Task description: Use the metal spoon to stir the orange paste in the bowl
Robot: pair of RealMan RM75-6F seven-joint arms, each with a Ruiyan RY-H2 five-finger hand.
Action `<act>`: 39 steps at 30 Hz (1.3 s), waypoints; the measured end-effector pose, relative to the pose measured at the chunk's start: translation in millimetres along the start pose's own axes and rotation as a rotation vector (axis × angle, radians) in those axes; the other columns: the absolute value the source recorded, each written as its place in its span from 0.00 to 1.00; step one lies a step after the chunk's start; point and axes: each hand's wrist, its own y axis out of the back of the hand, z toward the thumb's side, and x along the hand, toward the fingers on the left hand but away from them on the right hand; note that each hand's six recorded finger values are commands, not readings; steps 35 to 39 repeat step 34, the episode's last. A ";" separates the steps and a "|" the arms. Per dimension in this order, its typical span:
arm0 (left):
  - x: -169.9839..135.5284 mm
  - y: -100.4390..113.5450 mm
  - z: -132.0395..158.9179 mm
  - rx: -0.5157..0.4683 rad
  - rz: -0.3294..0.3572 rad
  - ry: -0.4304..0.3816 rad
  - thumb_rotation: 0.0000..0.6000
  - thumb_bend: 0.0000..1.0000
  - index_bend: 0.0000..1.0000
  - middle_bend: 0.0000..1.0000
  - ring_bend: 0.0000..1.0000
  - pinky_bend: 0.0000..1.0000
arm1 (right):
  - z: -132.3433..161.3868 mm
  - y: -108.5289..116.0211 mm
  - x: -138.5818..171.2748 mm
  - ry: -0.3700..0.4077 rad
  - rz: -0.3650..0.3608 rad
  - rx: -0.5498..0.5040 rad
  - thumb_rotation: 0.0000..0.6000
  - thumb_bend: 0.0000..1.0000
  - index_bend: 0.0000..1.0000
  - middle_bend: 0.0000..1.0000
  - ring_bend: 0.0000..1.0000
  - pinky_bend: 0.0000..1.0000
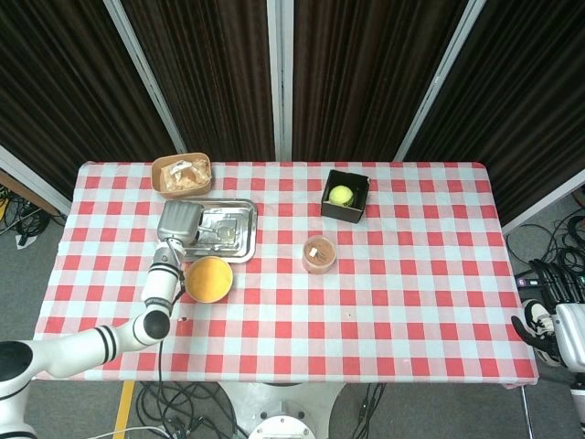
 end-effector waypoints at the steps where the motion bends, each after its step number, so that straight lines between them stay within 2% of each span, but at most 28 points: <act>1: 2.7 -1.5 -1.0 -0.007 -0.010 0.007 1.00 0.34 0.45 0.96 0.96 0.99 | -0.4 -0.2 0.0 -0.001 0.000 -0.001 1.00 0.24 0.00 0.07 0.00 0.00; 5: 8.7 -7.3 -4.6 -0.017 -0.026 0.017 1.00 0.26 0.37 0.95 0.95 0.99 | -1.6 0.0 -0.4 -0.003 0.002 0.001 1.00 0.24 0.00 0.07 0.00 0.00; 9: 5.3 -7.3 -9.3 -0.044 -0.017 0.008 1.00 0.26 0.35 0.92 0.93 0.99 | -0.5 0.3 -1.7 0.004 0.003 0.000 1.00 0.24 0.00 0.07 0.00 0.00; 12: -3.0 -2.4 -19.6 -0.077 0.004 -0.001 1.00 0.26 0.35 0.84 0.83 0.96 | -1.0 0.4 -2.6 0.004 0.007 0.002 1.00 0.24 0.00 0.07 0.00 0.00; 15: -17.0 5.9 -39.2 -0.091 0.043 -0.003 1.00 0.26 0.35 0.72 0.69 0.87 | -1.1 0.0 -3.6 0.007 0.012 0.003 1.00 0.24 0.00 0.07 0.00 0.00; 17: -27.2 10.2 -53.0 -0.093 0.079 0.002 1.00 0.26 0.35 0.62 0.56 0.73 | -1.5 -0.7 -4.2 0.007 0.017 0.002 1.00 0.24 0.00 0.07 0.00 0.00; 21: -56.5 15.5 -87.8 -0.090 0.174 0.003 1.00 0.24 0.34 0.44 0.38 0.47 | -2.2 -2.4 -5.7 0.007 0.027 0.002 1.00 0.24 0.00 0.07 0.00 0.00; 26: -100.7 9.5 -129.6 -0.094 0.271 -0.010 1.00 0.19 0.32 0.32 0.27 0.31 | -3.0 -5.2 -6.4 0.008 0.039 0.008 1.00 0.24 0.00 0.04 0.00 0.00; 31: -154.2 -8.8 -166.7 -0.068 0.337 -0.037 1.00 0.17 0.32 0.31 0.25 0.28 | -1.1 -8.6 -4.7 0.016 0.043 0.011 1.00 0.24 0.00 0.03 0.00 0.00; 34: -186.5 -21.2 -188.0 -0.064 0.360 -0.022 1.00 0.16 0.32 0.31 0.25 0.28 | -0.7 -10.7 -2.1 0.014 0.043 0.009 1.00 0.24 0.00 0.03 0.00 0.00; 39: -186.5 -21.2 -188.0 -0.064 0.360 -0.022 1.00 0.16 0.32 0.31 0.25 0.28 | -0.7 -10.7 -2.1 0.014 0.043 0.009 1.00 0.24 0.00 0.03 0.00 0.00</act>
